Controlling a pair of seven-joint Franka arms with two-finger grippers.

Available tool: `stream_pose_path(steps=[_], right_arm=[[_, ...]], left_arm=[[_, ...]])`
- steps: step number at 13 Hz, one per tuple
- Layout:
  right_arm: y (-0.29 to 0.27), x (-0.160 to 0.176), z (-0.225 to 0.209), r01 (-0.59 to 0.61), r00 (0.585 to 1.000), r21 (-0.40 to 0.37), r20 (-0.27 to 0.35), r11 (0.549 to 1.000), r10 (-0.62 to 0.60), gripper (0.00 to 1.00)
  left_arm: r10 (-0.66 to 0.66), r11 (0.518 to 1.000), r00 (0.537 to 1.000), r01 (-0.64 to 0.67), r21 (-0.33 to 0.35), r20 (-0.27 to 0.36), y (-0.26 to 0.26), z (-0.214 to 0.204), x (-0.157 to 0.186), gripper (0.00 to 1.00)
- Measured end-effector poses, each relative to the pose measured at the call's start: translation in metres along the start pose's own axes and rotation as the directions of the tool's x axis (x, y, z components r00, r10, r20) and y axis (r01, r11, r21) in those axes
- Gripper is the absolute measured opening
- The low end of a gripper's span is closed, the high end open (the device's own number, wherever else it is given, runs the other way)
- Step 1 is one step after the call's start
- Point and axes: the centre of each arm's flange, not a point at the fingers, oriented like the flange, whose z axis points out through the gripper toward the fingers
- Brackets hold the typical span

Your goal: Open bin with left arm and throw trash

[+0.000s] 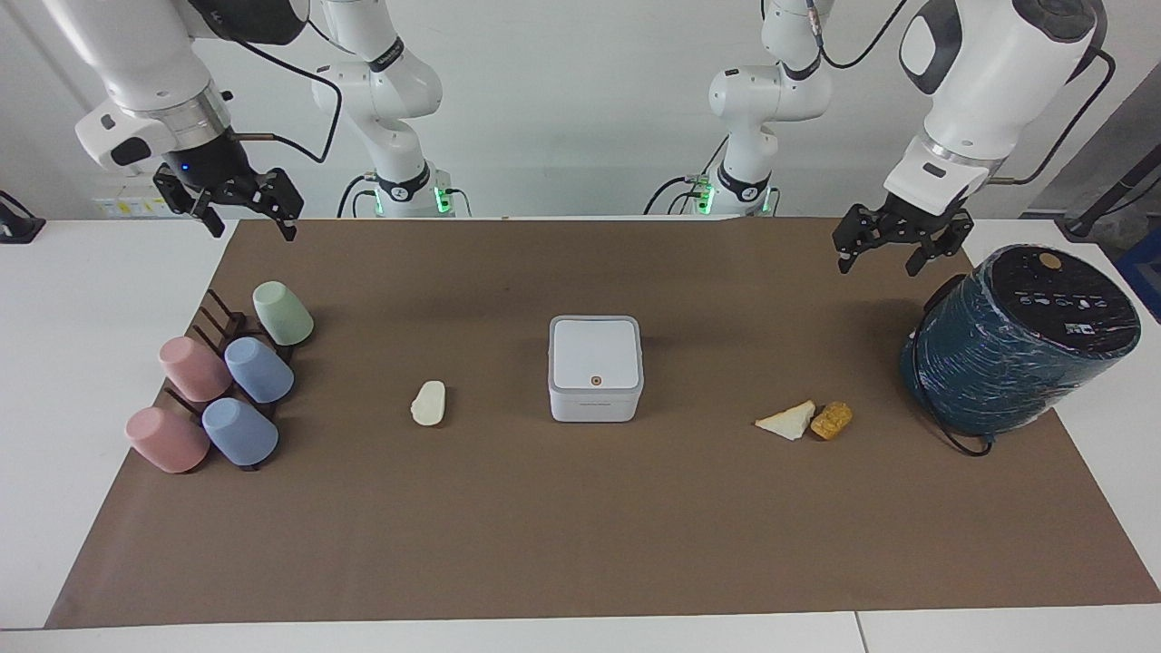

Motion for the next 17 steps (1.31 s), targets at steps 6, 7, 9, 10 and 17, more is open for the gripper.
stream_pose_path(steps=[6,7,9,10,17], right_arm=[[0.000,0.000,0.000,0.000,1.000,0.000,0.000,1.000,0.000,1.00],[0.000,0.000,0.000,0.000,1.000,0.000,0.000,1.000,0.000,1.00],[0.000,0.000,0.000,0.000,1.000,0.000,0.000,1.000,0.000,1.00],[0.000,0.000,0.000,0.000,1.000,0.000,0.000,1.000,0.000,1.00],[0.000,0.000,0.000,0.000,1.000,0.000,0.000,1.000,0.000,1.00]], left_arm=[[0.023,1.000,1.000,-0.022,-0.001,0.004,0.013,0.002,0.000,1.00],[0.024,1.000,1.000,-0.024,-0.004,0.003,0.022,0.003,0.001,1.00],[0.003,0.999,1.000,-0.003,-0.039,-0.008,0.050,0.006,0.004,0.93],[-0.011,0.998,1.000,0.010,-0.067,-0.010,0.069,0.012,0.008,0.93],[-0.109,0.984,0.992,0.099,-0.150,-0.063,0.191,0.089,0.045,0.85]])
